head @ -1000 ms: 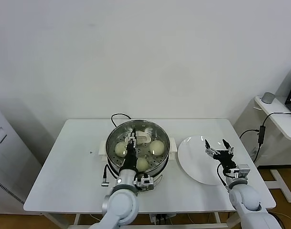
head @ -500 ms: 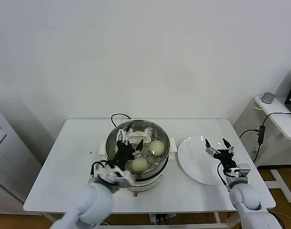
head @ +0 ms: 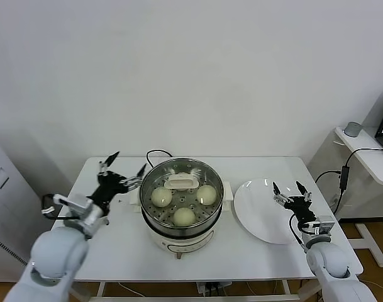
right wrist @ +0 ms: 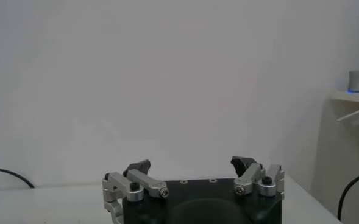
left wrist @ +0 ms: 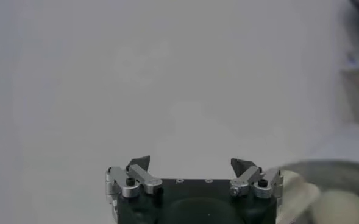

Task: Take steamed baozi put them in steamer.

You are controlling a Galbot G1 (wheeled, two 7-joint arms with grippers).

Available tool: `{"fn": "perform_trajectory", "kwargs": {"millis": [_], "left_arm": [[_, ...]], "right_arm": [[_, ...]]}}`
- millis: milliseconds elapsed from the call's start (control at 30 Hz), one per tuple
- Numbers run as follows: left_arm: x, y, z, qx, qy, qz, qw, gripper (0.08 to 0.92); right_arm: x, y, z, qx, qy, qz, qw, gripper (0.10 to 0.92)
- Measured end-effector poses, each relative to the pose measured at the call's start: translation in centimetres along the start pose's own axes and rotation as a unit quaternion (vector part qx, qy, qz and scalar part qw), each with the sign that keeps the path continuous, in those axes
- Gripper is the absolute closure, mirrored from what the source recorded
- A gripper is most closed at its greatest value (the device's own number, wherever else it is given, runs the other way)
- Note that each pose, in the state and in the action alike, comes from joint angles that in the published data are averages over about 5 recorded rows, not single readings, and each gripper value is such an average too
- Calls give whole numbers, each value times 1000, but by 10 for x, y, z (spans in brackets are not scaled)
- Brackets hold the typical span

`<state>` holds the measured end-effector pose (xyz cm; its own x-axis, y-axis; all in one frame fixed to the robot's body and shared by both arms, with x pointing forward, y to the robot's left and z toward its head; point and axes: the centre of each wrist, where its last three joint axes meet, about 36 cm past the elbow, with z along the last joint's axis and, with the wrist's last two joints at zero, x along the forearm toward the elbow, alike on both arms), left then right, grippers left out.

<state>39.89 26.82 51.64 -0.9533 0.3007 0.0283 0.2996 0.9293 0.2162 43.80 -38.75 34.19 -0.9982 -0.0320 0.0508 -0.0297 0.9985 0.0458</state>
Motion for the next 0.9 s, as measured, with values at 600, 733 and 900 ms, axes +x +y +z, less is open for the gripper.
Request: {"fn": "perform_trajectory", "kwargs": {"millis": [600,733,900], "left_arm": [[9,65,66,145,51,-33,988,177],[11,71,79,160,60,-41,984,177],[13,74,90,171,68,-46,982,177]], "right_arm": [[5,-2,-2,3,10,-1,1000,200],[6,0,-1,3,14,0,1000,200],[6,1,-1,2,15,0,1000,200]]}}
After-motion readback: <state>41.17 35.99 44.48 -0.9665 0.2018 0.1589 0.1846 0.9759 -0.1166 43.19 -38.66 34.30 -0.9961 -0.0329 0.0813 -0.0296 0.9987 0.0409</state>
